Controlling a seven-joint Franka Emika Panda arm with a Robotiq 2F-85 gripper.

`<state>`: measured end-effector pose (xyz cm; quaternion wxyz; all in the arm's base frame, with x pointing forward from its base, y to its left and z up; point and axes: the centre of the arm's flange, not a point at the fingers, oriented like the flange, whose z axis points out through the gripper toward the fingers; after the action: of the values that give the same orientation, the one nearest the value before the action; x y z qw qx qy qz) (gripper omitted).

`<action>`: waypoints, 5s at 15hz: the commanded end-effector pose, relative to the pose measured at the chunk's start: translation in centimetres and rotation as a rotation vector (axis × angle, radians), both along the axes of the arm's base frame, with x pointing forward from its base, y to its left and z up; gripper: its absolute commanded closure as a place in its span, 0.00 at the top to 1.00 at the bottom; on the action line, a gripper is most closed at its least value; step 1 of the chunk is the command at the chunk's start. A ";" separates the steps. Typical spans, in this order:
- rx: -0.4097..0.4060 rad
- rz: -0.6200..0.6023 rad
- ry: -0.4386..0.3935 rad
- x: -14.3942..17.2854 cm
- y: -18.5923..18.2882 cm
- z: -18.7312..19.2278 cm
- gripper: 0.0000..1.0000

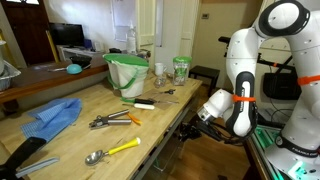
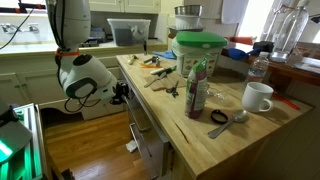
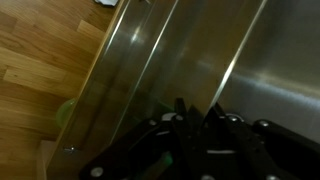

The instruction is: Open the topmost drawer.

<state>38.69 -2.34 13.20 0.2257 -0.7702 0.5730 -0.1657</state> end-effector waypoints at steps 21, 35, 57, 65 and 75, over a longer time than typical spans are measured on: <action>-0.074 0.198 0.076 -4.3 0.8 8.8 0.16; -0.333 0.411 0.040 -3.6 -1.3 10.6 0.35; -0.797 0.727 -0.033 2.4 10.6 7.8 0.00; -0.778 0.731 -0.093 3.7 9.3 3.8 0.00; -0.842 0.743 -0.145 5.1 8.2 -0.2 0.00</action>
<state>43.50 6.08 14.79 -0.0301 -0.9379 0.1234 -0.3228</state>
